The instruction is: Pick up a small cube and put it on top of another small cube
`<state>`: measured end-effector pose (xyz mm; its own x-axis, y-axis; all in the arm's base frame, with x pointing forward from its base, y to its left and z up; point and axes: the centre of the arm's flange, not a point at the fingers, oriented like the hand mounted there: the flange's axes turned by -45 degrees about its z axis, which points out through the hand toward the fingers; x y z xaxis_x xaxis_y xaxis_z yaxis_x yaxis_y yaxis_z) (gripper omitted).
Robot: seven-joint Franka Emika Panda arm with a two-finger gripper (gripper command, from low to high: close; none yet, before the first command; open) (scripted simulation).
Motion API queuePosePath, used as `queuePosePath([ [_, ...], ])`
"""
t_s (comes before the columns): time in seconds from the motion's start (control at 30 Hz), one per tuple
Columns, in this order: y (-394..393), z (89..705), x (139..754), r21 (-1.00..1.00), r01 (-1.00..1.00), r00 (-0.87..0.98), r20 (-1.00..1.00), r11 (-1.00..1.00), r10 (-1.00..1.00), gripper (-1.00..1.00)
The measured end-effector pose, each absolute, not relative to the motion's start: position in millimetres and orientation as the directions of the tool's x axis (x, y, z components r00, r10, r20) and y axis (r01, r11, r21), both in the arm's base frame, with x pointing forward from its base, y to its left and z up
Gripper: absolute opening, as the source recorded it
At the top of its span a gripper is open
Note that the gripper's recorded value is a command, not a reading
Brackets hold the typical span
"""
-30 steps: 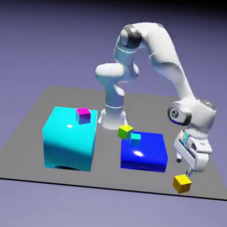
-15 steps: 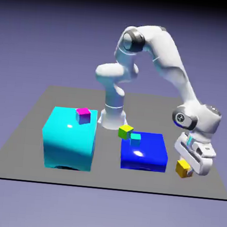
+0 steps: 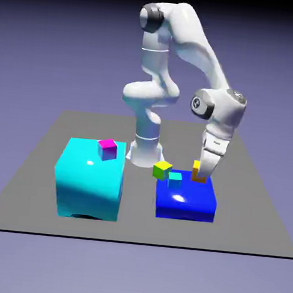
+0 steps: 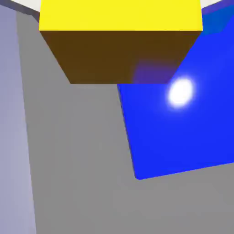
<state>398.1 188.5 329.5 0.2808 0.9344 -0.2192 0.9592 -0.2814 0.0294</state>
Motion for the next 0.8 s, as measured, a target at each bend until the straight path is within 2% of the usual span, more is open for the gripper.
queuePosePath([
  [0.37,108,343,305,0.008,0.780,0.615,-0.196,-0.626,0.764,-1.00],
  [0.5,95,340,286,-0.003,0.730,0.671,-0.191,-0.684,0.716,-1.00],
  [0.67,89,281,281,-0.001,0.729,0.671,-0.192,-0.684,0.716,-1.00],
  [0.7,88,271,279,-0.002,0.730,0.671,-0.191,-0.684,0.716,1.00],
  [0.8,90,282,282,0.001,0.730,0.671,-0.192,-0.684,0.716,1.00],
])
